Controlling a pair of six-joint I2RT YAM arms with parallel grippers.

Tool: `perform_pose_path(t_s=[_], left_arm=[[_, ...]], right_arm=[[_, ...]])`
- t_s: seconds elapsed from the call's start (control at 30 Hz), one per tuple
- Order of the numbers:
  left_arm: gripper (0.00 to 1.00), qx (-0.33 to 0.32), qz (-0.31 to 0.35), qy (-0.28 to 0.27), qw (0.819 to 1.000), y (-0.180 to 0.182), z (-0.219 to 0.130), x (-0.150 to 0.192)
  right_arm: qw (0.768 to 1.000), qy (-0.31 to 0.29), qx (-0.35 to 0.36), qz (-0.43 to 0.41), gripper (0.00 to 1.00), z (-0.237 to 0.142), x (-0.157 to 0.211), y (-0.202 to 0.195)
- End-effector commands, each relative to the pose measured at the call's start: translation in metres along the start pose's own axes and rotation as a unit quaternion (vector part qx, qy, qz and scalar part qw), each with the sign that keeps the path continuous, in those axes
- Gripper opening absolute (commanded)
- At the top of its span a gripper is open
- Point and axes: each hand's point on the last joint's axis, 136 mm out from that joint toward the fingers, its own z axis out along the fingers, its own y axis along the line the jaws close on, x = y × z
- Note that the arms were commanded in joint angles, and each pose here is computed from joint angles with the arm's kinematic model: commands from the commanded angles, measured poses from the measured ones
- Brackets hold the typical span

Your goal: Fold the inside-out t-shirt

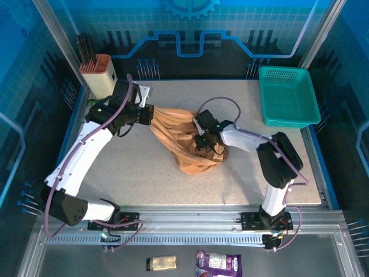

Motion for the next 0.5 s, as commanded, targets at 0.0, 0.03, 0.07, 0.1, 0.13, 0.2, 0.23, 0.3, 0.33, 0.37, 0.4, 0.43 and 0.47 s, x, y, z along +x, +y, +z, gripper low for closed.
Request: perform_pose_path(t_s=[0.0, 0.03, 0.07, 0.1, 0.13, 0.2, 0.23, 0.3, 0.33, 0.37, 0.4, 0.43, 0.47], left_arm=[[0.00, 0.042, -0.052, -0.033, 0.997, -0.003, 0.025, -0.006], [0.00, 0.049, -0.066, -0.025, 0.996, 0.000, 0.035, 0.000], [0.00, 0.058, -0.077, -0.019, 0.995, 0.000, 0.044, 0.004], [0.00, 0.068, -0.091, -0.012, 0.993, 0.001, 0.053, 0.008], [0.00, 0.076, -0.103, -0.004, 0.992, 0.003, 0.063, 0.012], [0.00, 0.088, -0.122, 0.007, 0.989, 0.005, 0.081, 0.018], [0.00, 0.094, -0.131, 0.014, 0.987, 0.007, 0.091, 0.021], [0.00, 0.105, -0.150, 0.030, 0.983, 0.011, 0.108, 0.026], [0.00, 0.109, -0.161, 0.035, 0.980, 0.014, 0.117, 0.028], [0.00, 0.113, -0.172, 0.040, 0.978, 0.017, 0.123, 0.030], [0.00, 0.117, -0.186, 0.044, 0.975, 0.023, 0.131, 0.031], [0.00, 0.121, -0.201, 0.049, 0.971, 0.028, 0.138, 0.033], [0.00, 0.125, -0.217, 0.052, 0.967, 0.034, 0.143, 0.034]], right_arm=[[0.996, -0.050, -0.070, -0.012, 0.00, -0.054, -0.016, 0.026], [0.994, -0.065, -0.086, -0.012, 0.00, -0.068, -0.021, 0.032], [0.992, -0.077, -0.099, -0.013, 0.00, -0.079, -0.025, 0.037], [0.989, -0.090, -0.114, -0.013, 0.00, -0.091, -0.029, 0.043], [0.987, -0.101, -0.126, -0.014, 0.00, -0.102, -0.033, 0.046], [0.980, -0.128, -0.150, -0.018, 0.00, -0.126, -0.042, 0.055], [0.976, -0.144, -0.162, -0.021, 0.00, -0.139, -0.047, 0.059], [0.968, -0.171, -0.180, -0.027, 0.00, -0.162, -0.055, 0.065], [0.964, -0.186, -0.189, -0.031, 0.00, -0.173, -0.059, 0.068], [0.960, -0.198, -0.196, -0.034, 0.00, -0.183, -0.061, 0.070], [0.955, -0.212, -0.205, -0.039, 0.00, -0.194, -0.064, 0.073], [0.950, -0.223, -0.213, -0.042, 0.00, -0.204, -0.065, 0.074], [0.947, -0.231, -0.220, -0.045, 0.00, -0.211, -0.066, 0.075]])
